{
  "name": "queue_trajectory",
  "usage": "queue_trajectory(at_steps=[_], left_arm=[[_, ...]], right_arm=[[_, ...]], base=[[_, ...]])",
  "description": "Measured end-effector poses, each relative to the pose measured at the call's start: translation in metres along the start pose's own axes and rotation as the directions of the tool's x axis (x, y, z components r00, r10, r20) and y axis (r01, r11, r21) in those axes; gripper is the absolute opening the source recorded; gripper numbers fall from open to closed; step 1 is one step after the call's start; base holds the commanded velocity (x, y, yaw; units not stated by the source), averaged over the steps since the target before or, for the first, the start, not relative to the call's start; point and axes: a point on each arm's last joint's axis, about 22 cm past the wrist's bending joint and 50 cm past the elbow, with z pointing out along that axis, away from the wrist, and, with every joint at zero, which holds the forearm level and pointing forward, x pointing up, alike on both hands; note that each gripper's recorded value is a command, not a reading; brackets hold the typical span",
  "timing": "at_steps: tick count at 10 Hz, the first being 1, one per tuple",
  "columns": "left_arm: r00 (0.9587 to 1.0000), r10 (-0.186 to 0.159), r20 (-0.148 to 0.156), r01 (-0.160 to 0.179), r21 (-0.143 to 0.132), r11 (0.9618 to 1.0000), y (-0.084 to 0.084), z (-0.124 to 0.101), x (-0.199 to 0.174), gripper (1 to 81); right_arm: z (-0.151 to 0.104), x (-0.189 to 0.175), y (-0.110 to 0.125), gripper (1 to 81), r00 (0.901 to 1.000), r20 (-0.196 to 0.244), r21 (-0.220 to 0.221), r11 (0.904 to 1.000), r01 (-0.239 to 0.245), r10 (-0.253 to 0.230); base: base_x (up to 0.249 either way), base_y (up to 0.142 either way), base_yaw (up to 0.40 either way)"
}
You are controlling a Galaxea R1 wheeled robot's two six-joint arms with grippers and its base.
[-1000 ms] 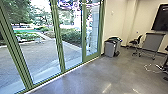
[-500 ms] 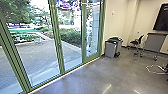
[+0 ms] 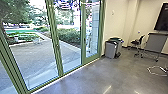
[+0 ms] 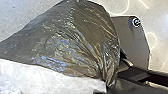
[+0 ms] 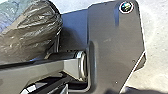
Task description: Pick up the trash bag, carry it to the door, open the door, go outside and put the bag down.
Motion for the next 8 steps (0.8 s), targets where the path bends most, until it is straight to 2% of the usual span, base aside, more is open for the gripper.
queue_trajectory(at_steps=[8], left_arm=[[1.0000,0.000,0.002,0.000,0.000,1.0000,0.0000,0.0002,-0.0022,1.0]], right_arm=[[0.0005,-0.0029,-0.0020,81.1,1.0000,0.005,0.003,1.0000,-0.001,0.001]], base=[[0.158,-0.076,0.000]])
